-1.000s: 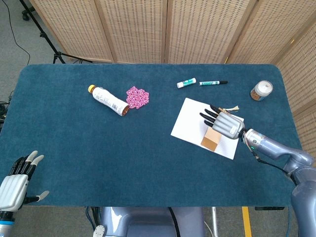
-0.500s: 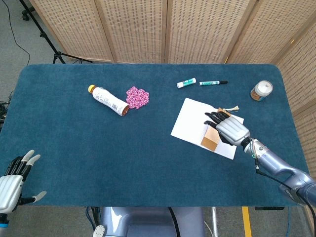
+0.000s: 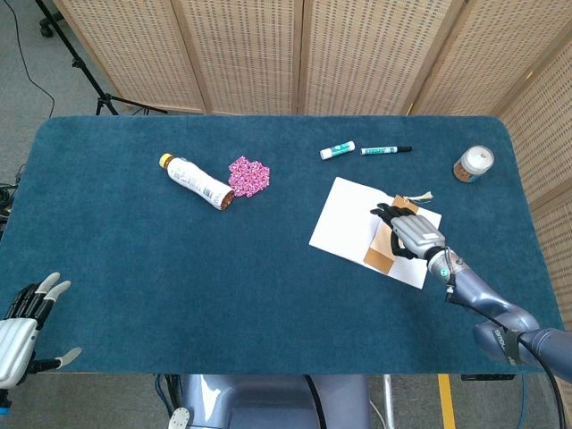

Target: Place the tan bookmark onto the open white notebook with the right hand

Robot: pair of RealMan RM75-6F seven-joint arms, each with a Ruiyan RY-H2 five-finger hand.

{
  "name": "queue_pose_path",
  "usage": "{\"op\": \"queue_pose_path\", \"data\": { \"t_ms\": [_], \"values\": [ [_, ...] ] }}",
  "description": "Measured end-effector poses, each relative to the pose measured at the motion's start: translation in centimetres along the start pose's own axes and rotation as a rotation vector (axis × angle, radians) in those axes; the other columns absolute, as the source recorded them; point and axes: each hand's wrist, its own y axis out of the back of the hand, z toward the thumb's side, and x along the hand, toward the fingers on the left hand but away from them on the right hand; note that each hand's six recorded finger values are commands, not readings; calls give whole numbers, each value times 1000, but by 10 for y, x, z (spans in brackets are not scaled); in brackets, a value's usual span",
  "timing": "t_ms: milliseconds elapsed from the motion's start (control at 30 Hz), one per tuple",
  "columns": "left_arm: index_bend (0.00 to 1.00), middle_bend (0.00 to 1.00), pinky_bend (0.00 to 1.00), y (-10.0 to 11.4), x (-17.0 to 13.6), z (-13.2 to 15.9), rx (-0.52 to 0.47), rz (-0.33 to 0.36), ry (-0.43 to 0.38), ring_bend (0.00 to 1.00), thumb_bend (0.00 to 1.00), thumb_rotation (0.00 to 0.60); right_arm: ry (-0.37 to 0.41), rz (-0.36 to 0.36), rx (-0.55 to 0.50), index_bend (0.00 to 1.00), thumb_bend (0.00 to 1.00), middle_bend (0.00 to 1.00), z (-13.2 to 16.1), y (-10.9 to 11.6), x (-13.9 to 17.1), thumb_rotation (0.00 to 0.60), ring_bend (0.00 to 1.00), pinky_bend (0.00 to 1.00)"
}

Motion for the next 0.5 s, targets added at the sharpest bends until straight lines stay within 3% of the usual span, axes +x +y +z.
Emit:
{"op": "queue_pose_path", "data": {
  "t_ms": [267, 500],
  "values": [
    [0, 0, 0, -1, 1, 0, 1, -7, 1, 0, 0, 600, -88, 10, -19, 0, 1000, 0, -18, -4, -13, 600, 0, 62],
    [0, 0, 0, -3, 1, 1, 4, -13, 1, 0, 0, 600, -143, 10, 28, 0, 1000, 0, -38, -6, -16, 600, 0, 62]
  ]
}}
